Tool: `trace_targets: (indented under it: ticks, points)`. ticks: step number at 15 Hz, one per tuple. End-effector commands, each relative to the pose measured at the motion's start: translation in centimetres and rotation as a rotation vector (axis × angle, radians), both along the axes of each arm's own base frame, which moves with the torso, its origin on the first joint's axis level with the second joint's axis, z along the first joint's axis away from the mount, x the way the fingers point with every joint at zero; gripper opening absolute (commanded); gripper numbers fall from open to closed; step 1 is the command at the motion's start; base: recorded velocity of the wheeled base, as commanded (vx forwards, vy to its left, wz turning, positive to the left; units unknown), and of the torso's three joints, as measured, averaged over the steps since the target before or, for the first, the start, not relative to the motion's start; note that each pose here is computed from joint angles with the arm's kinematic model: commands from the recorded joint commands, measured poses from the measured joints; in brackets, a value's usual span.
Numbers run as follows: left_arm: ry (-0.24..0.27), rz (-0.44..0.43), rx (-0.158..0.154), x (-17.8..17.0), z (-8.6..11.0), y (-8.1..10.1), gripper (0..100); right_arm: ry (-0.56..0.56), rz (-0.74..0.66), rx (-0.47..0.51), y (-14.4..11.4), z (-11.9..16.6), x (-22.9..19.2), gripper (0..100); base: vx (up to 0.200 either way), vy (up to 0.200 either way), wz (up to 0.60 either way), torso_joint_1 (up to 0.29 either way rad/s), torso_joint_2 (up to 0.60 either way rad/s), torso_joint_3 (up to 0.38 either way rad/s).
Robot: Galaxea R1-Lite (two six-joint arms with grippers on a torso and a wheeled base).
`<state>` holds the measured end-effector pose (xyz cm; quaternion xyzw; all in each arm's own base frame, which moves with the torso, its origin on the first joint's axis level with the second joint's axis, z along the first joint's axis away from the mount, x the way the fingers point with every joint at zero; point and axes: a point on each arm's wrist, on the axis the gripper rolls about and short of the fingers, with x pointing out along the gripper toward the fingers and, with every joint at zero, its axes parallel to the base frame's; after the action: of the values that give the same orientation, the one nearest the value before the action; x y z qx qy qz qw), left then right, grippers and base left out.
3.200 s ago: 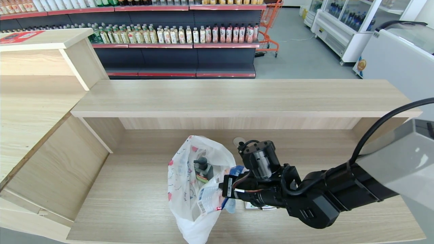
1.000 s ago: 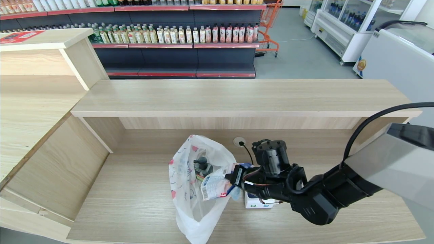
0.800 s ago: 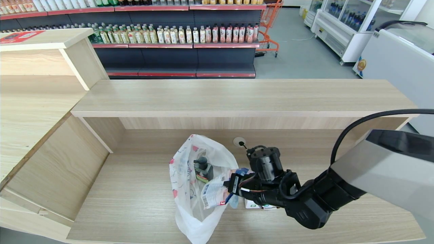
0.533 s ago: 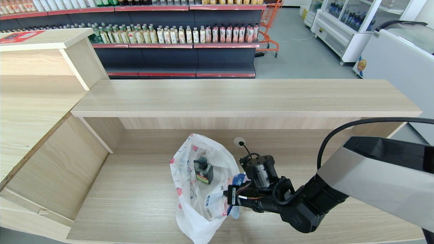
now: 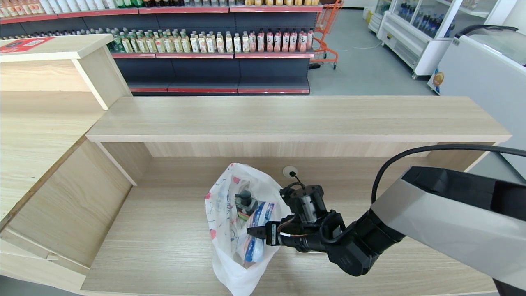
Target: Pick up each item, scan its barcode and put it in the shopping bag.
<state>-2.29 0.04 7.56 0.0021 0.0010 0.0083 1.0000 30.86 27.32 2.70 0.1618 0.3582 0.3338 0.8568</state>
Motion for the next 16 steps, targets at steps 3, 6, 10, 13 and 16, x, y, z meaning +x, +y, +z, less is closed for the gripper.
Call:
trace_targets:
  ticks: [3,6,10,13,16]
  points:
    - [0.000,0.000,0.000,0.0,0.0,0.0,100,-0.043,-0.009,0.048,0.0,2.1,0.4,100,0.000,0.000,0.00,0.000,0.00,0.000]
    - [0.000,0.000,0.000,0.0,0.0,0.0,100,-0.045,-0.042,0.119,-1.1,4.7,0.5,100,0.000,0.000,0.00,0.000,0.00,0.000]
    - [0.000,0.000,0.000,0.0,0.0,0.0,100,-0.057,-0.079,0.258,-2.4,9.3,0.3,100,0.000,0.000,0.00,0.000,0.00,0.000]
    - [0.000,0.000,0.000,0.0,0.0,0.0,100,-0.155,-0.129,0.250,-5.8,11.7,1.6,100,0.000,0.000,0.00,0.000,0.00,0.000]
    - [0.000,0.000,0.000,0.0,0.0,0.0,100,-0.298,-0.210,0.060,-12.6,12.6,2.6,100,0.000,0.000,0.00,0.000,0.00,0.000]
